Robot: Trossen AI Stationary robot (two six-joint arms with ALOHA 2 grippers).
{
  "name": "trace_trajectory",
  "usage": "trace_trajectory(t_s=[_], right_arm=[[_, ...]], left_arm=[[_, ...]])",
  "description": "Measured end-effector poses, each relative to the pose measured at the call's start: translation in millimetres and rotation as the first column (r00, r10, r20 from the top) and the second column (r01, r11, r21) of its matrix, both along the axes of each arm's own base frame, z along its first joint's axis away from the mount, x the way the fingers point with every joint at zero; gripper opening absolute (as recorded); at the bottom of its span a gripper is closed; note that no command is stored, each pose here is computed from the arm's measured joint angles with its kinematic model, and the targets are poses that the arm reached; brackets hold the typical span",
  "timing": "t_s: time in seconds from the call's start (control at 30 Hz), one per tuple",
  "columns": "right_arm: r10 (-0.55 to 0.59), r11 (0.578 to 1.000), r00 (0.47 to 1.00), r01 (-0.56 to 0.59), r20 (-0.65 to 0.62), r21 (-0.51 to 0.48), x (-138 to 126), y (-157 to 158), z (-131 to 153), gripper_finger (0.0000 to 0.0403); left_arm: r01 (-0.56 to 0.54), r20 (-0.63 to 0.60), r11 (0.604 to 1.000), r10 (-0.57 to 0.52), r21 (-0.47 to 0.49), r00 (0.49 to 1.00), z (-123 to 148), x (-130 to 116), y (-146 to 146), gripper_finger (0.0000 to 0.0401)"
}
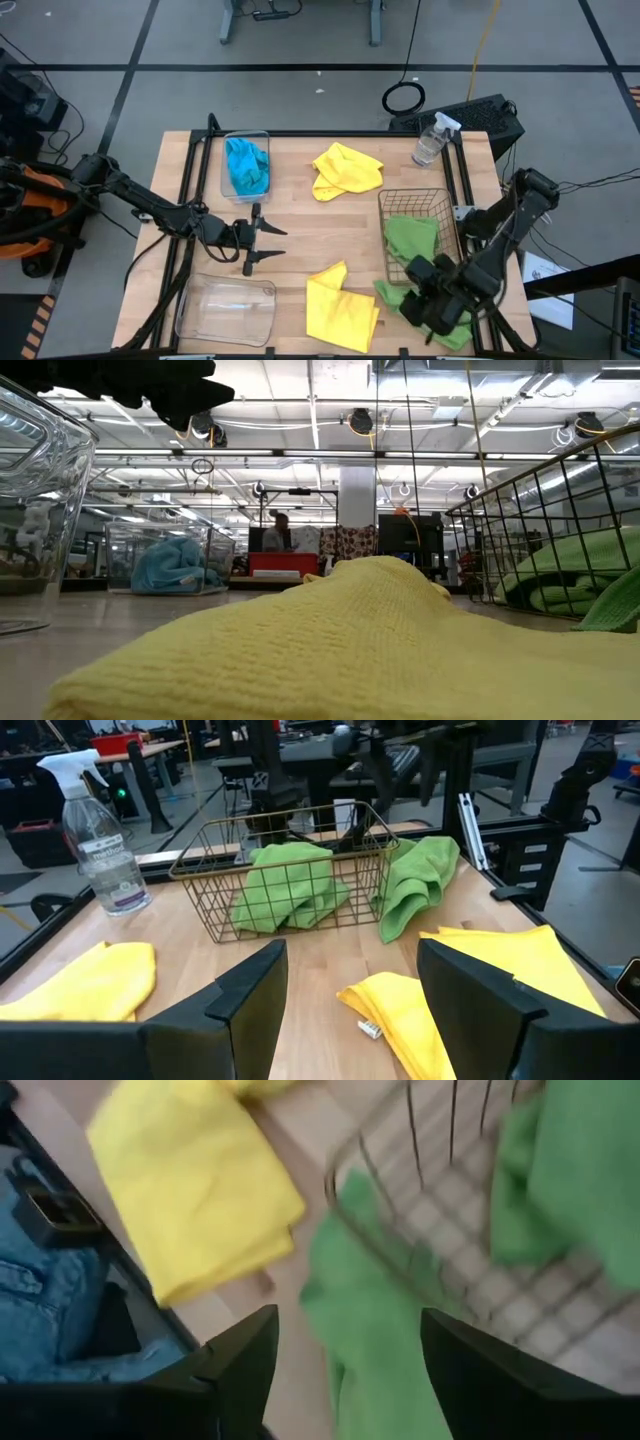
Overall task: Sort microfiber towel by color & place in baskets
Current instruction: Put the green microfiber cloth into the wire basket
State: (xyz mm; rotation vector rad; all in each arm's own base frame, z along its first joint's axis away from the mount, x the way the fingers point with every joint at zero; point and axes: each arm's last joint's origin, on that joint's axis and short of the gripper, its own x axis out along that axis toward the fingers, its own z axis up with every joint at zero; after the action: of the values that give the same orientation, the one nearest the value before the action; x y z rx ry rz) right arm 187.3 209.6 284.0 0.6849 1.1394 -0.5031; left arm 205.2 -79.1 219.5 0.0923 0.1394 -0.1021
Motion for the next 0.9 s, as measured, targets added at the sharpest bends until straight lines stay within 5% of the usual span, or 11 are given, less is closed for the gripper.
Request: trace_trajectory(t_s=[0.33, 0.53, 0.9], right_arm=[[-0.049, 0.997, 0.974, 0.061, -0.220, 0.045, -4.1, 50.7, -55.9, 0.0240], [-0.048, 0.997, 0.968, 0.062, -0.246, 0.049, 2.6, 70.3, -86.7, 0.0240], [-0.002, 0.997, 0.949, -0.022, -0.316, -0.074, 4.8, 75.2, -121.1, 0.0248]], left_arm=[[-0.001, 0.000, 1.000, 0.001, -0.007, 1.000, 0.0, 0.0, 0.0, 0.0230], [-0.001, 0.011, 1.000, 0.001, -0.012, 1.000, 1.2, 0.2, -0.1, 0.0230], [-0.004, 0.013, 0.999, 0.005, -0.039, 1.000, 1.6, 0.3, -0.1, 0.0230]])
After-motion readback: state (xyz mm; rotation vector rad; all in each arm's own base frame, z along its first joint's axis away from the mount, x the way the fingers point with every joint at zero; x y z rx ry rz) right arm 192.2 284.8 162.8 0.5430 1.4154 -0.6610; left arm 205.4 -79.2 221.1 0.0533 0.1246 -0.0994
